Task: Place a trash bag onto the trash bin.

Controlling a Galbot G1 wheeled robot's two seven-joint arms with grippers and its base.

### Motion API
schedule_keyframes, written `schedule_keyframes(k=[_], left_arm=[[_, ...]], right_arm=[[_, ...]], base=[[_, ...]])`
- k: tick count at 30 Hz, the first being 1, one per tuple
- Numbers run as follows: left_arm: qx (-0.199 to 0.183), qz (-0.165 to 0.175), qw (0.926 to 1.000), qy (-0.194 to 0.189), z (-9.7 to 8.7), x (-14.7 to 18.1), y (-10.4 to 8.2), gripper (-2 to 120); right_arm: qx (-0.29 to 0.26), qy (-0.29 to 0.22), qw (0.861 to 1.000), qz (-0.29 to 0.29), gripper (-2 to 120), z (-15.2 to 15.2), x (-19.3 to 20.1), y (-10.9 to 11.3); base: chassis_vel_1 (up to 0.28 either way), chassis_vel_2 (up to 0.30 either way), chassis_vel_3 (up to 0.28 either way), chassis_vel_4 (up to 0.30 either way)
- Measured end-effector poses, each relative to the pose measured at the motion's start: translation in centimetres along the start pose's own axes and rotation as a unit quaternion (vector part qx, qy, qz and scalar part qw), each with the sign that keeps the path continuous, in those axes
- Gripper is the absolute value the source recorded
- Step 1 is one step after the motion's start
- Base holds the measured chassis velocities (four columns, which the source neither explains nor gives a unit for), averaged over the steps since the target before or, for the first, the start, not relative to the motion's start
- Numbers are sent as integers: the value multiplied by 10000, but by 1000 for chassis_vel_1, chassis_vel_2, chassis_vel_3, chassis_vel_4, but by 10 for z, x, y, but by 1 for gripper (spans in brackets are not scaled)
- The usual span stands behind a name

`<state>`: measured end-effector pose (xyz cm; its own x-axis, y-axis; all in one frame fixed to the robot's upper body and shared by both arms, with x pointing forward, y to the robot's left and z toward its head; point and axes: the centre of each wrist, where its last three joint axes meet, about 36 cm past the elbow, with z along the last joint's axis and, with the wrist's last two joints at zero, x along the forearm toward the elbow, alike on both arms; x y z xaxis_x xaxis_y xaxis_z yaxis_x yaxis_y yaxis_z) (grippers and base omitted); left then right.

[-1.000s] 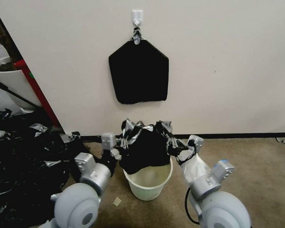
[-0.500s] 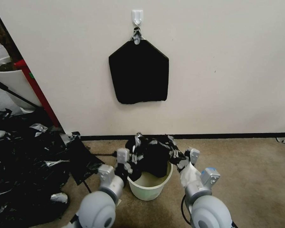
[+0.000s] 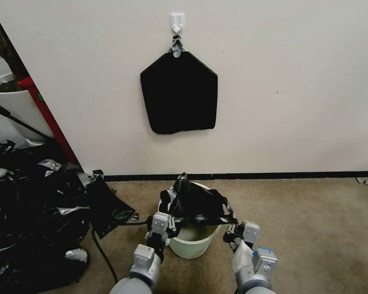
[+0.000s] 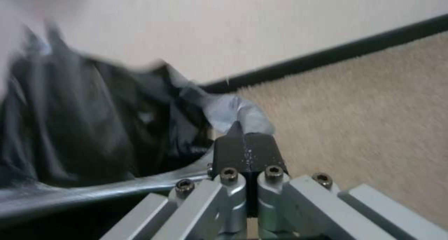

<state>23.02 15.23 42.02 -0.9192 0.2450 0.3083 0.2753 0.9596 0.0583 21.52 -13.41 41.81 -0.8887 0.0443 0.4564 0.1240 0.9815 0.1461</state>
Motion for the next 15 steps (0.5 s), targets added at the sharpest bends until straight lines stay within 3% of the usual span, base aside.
schedule_keyframes(k=[3, 15], left_arm=[[-46, 45, 9990, 442, -2, 9, 2, 0], [-82, 193, 9940, 1073, 14, 24, -5, 0]], right_arm=[[319, 352, 9989, -41, 0, 6, 9, -2], [835, 538, 9945, -333, 0, 28, 19, -5]], base=[[0, 0, 0, 0], [0, 0, 0, 0]])
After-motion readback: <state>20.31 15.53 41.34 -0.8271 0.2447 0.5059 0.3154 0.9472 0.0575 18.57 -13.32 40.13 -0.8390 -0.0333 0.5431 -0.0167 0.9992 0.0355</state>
